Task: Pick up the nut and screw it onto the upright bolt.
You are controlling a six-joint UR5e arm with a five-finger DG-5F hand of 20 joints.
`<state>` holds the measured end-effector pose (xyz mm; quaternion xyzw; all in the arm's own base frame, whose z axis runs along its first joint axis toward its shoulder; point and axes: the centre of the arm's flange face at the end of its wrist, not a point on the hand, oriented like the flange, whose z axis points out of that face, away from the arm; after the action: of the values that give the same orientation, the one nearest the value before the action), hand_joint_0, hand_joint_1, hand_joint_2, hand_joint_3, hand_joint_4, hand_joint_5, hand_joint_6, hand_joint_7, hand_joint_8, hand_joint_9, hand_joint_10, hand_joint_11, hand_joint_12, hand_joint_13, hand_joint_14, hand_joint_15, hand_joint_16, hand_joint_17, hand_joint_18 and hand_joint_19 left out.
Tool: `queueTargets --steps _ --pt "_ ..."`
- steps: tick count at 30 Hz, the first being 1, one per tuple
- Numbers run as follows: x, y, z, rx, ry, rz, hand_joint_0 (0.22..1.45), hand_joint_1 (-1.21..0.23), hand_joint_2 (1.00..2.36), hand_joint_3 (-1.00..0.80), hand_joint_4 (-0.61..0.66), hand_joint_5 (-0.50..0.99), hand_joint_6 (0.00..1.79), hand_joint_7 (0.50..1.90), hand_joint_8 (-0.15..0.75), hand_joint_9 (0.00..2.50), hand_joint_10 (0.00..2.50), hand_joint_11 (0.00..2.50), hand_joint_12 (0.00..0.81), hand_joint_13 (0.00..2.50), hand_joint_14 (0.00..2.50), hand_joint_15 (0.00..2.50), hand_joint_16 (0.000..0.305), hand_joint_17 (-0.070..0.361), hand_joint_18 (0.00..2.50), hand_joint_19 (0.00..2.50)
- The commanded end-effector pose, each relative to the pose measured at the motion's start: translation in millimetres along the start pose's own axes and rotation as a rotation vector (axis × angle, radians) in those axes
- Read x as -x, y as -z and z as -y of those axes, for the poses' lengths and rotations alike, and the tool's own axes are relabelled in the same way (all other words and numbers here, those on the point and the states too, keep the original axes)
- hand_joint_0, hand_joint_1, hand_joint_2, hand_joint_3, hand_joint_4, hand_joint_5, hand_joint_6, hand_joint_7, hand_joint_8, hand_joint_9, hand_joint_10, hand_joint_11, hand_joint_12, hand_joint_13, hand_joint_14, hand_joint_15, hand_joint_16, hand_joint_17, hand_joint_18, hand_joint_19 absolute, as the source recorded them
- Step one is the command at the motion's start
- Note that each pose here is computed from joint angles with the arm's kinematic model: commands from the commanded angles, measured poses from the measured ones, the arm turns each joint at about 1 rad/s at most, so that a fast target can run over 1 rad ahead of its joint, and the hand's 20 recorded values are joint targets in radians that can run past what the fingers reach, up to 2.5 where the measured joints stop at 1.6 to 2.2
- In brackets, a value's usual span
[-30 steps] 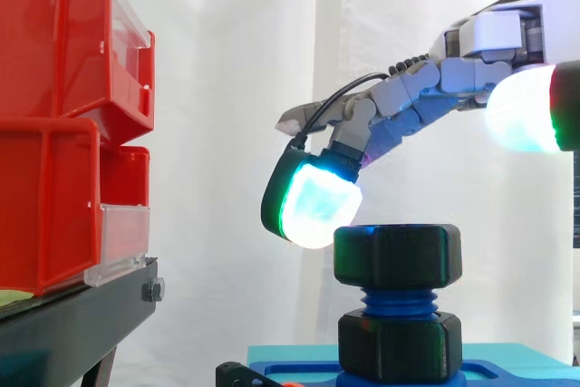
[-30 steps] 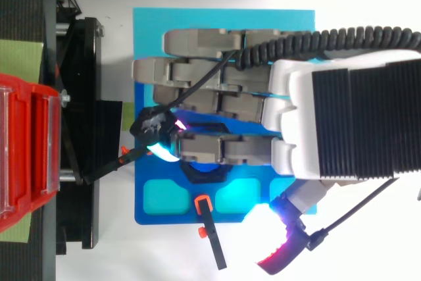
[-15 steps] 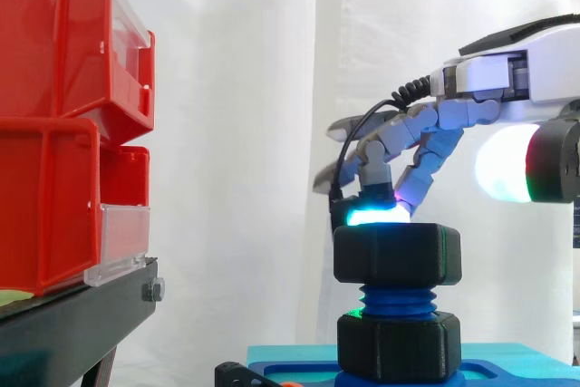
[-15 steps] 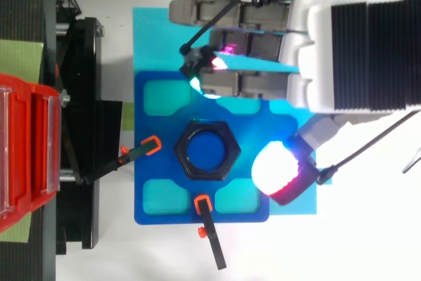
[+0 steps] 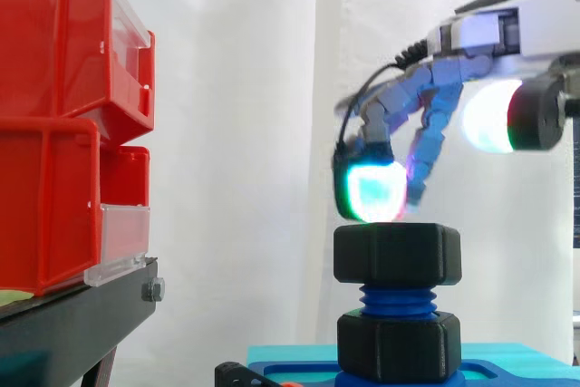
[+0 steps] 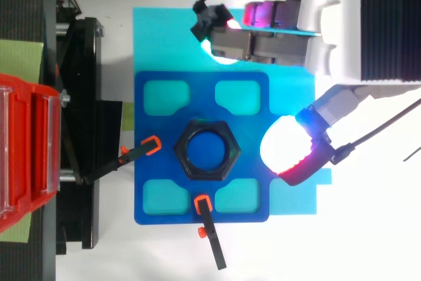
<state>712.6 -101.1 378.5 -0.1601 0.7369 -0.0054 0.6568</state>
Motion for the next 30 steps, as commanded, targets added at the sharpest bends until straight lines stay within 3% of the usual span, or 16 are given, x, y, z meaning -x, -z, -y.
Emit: queueTargets --steps 1,5,10,16,23,30 --pt "10.4 -3.6 -4.3 0.009 0.007 0.021 0.46 -0.13 1.00 -0.50 0.20 -0.08 0.50 0.80 0.219 0.86 0.00 0.00 0.254 0.36 0.00 0.00 0.030 0.067 0.03 0.00" --pt "10.6 -8.6 -10.7 0.019 0.003 0.039 0.45 -0.11 1.00 -0.50 0.17 -0.12 0.50 0.67 0.211 0.64 0.00 0.00 0.283 0.23 0.00 0.00 0.034 0.077 0.00 0.00" --pt "1.6 -19.9 -35.3 0.048 -0.029 0.066 0.45 -0.10 1.00 -0.50 0.13 -0.16 0.50 0.60 0.196 0.47 0.00 0.00 0.296 0.10 0.00 0.00 0.038 0.085 0.00 0.00" --pt "0.7 -31.1 -62.3 0.077 -0.085 0.100 0.45 -0.08 1.00 -0.50 0.11 -0.18 0.50 0.58 0.193 0.39 0.00 0.00 0.306 0.03 0.00 0.00 0.039 0.089 0.00 0.00" --pt "4.1 -34.5 -76.0 0.097 -0.090 0.101 0.44 -0.06 1.00 -0.50 0.09 -0.20 0.50 0.59 0.192 0.30 0.00 0.00 0.317 0.00 0.00 0.00 0.041 0.093 0.00 0.00" --pt "-13.7 -40.8 -77.8 0.102 -0.101 0.076 0.44 -0.06 1.00 -0.50 0.09 -0.20 0.50 0.59 0.191 0.29 0.00 0.00 0.320 0.00 0.00 0.00 0.042 0.094 0.00 0.00"
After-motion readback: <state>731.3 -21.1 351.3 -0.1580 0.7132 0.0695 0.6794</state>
